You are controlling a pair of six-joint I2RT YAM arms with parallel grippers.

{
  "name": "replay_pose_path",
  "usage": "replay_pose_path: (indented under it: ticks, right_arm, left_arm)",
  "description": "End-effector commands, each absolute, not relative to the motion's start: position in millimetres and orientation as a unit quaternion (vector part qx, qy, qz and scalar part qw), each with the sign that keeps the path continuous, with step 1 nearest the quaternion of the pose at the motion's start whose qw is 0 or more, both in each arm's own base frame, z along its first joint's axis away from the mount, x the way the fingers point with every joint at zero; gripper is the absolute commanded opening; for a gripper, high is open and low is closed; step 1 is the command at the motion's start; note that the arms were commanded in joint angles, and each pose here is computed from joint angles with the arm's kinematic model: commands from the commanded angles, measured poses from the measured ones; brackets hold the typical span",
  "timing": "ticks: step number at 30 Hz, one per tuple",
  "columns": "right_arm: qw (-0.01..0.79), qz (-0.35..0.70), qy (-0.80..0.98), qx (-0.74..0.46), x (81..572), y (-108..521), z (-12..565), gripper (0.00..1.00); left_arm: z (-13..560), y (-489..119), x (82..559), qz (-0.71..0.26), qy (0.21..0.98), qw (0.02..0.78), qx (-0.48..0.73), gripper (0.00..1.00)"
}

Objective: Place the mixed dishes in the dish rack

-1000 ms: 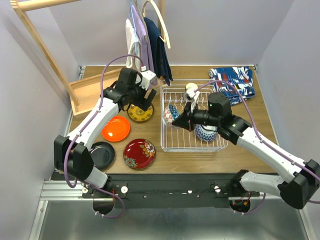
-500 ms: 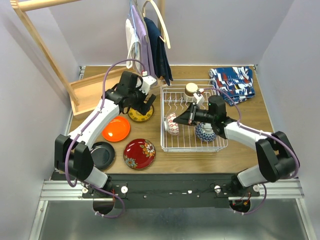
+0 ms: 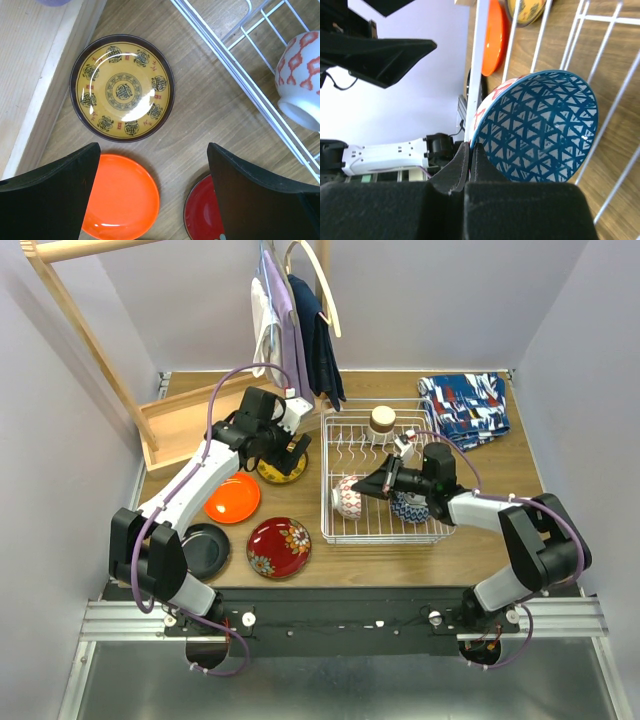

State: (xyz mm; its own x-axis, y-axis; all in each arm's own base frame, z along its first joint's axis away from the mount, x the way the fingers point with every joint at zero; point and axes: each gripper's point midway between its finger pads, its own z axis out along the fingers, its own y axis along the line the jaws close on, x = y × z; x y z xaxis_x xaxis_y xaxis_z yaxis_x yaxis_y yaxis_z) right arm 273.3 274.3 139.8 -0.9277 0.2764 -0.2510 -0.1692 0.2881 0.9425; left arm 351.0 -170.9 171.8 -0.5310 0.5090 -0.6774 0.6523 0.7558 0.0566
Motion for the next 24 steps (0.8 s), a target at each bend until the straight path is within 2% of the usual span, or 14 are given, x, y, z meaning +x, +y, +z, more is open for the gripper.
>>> replay_pose_path:
  ticks: [1,2,5,6,9,14,15,24]
  right_arm:
    - [0.172,0.573,0.8,0.043,268.2,265.2,117.6,0.01]
    - [0.176,0.566,0.805,0.041,272.9,264.1,118.3,0.02]
    - [0.177,0.522,0.834,0.024,276.5,254.9,108.5,0.16]
    - [0.171,0.492,0.854,0.003,271.0,248.2,96.7,0.27]
    - [0.184,0.446,0.874,-0.052,271.8,238.0,99.7,0.38]
    - [0.213,0.374,0.894,-0.125,280.8,220.6,114.4,0.45]
    - [0.196,0.346,0.909,-0.125,276.3,211.3,106.9,0.45]
    - [0.222,0.23,0.921,-0.224,286.5,175.5,122.3,0.48]
  left_arm:
    - [172.8,-169.9,353.5,-0.101,0.867,0.356,0.334,0.96]
    - [171.5,-169.7,352.9,-0.101,0.868,0.354,0.333,0.96]
    - [173.8,-170.9,355.0,-0.102,0.866,0.358,0.333,0.96]
    - [174.8,-171.6,355.5,-0.103,0.866,0.358,0.334,0.96]
    - [176.3,-172.0,357.7,-0.102,0.864,0.361,0.336,0.96]
    - [179.8,-173.1,359.4,-0.103,0.861,0.367,0.336,0.97]
    - [181.8,-173.6,360.0,-0.104,0.86,0.37,0.336,0.97]
    - [192.7,-173.0,356.8,-0.105,0.85,0.39,0.34,0.96]
